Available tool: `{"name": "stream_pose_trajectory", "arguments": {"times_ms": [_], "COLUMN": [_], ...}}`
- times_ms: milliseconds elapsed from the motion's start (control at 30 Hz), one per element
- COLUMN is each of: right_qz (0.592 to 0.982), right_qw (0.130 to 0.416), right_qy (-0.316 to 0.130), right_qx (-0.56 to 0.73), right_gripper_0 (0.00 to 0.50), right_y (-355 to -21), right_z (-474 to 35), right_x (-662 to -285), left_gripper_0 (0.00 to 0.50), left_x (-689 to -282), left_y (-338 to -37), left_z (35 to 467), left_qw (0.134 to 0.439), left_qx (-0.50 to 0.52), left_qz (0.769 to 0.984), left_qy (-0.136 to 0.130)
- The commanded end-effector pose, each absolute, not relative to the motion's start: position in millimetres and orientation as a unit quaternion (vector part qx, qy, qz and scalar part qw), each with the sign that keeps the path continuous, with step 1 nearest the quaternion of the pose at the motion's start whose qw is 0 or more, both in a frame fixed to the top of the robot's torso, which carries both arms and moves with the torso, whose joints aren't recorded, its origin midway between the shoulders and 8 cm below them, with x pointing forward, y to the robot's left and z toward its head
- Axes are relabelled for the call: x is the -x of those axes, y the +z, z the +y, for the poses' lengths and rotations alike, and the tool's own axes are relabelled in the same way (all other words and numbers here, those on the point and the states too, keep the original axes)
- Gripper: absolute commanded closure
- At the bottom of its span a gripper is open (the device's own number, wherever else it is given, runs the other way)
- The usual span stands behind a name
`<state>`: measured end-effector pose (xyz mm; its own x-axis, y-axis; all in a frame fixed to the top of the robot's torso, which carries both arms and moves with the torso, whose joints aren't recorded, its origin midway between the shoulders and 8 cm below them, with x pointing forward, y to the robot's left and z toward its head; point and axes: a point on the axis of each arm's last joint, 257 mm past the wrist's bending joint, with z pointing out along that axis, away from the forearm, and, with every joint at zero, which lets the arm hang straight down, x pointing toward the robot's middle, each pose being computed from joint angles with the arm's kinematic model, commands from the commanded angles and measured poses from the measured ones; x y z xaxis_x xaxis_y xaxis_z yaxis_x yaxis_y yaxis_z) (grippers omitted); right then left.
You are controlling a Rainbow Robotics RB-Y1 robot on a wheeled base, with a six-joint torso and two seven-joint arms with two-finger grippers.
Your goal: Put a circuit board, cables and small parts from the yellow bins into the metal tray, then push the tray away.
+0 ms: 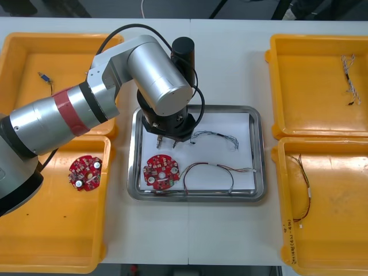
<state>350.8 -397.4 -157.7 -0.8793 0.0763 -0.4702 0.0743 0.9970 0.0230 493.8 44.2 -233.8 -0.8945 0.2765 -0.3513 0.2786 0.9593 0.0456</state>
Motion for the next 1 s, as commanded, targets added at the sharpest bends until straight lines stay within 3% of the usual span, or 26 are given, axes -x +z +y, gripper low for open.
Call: {"name": "stream_pose_trajectory", "arguments": {"times_ms": [33, 400, 1000], "right_qz": [0.968, 0.968, 0.968], "right_qw": [0.244, 0.242, 0.241], "right_qy": [0.008, 0.009, 0.011], "right_qx": [-0.064, -0.062, -0.062], "right_gripper_0": [0.0, 0.0, 0.0], "right_y": [-158, -160, -160], "right_z": [-395, -392, -392], "right_x": [-346, -346, -346], "left_gripper_0": [0.0, 0.0, 0.0], "left_x": [-496, -495, -494], "left_y": [-223, -197, -116], "left_z": [28, 28, 69], "left_qw": [0.196, 0.201, 0.213], "left_qx": [-0.125, -0.119, -0.08], "left_qz": [0.972, 0.972, 0.972], "left_qy": [-0.015, -0.038, -0.057]}}
